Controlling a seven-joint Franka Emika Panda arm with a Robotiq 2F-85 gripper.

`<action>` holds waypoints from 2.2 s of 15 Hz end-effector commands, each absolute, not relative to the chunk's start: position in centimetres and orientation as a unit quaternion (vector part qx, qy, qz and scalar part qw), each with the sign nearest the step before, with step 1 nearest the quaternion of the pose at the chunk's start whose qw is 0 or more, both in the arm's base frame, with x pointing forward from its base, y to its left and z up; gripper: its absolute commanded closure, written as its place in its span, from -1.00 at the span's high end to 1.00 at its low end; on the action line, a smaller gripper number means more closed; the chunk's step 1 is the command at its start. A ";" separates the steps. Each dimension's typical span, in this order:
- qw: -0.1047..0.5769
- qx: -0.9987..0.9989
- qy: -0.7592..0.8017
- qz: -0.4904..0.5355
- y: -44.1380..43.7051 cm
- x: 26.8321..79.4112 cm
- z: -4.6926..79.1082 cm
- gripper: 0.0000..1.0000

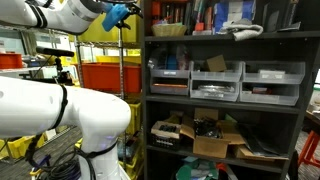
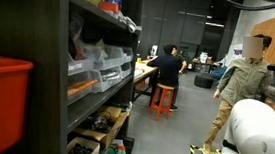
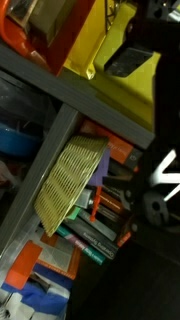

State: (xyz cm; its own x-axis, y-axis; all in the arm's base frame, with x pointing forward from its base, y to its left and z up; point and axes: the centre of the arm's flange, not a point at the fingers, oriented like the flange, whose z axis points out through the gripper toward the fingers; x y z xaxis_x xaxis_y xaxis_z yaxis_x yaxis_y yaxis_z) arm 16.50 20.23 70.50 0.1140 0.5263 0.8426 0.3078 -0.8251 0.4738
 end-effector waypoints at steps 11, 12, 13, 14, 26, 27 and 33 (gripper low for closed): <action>0.079 0.670 0.247 0.695 21.2 17.8 73.0 1.00; 0.076 0.656 0.230 0.715 21.1 18.4 73.8 1.00; 0.074 0.641 0.212 0.734 20.9 18.9 74.3 1.00; 0.074 0.626 0.194 0.752 20.6 19.3 74.8 1.00; 0.084 0.614 0.180 0.763 19.7 19.3 74.7 1.00; 0.084 0.614 0.180 0.763 19.7 19.3 74.7 1.00; 0.084 0.614 0.180 0.763 19.7 19.3 74.7 1.00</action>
State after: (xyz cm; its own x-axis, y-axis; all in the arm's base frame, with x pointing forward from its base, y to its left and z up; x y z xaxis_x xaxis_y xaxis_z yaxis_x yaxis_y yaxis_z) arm 19.26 19.70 74.71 -0.2307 0.3499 0.9079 0.0935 -0.9208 0.3786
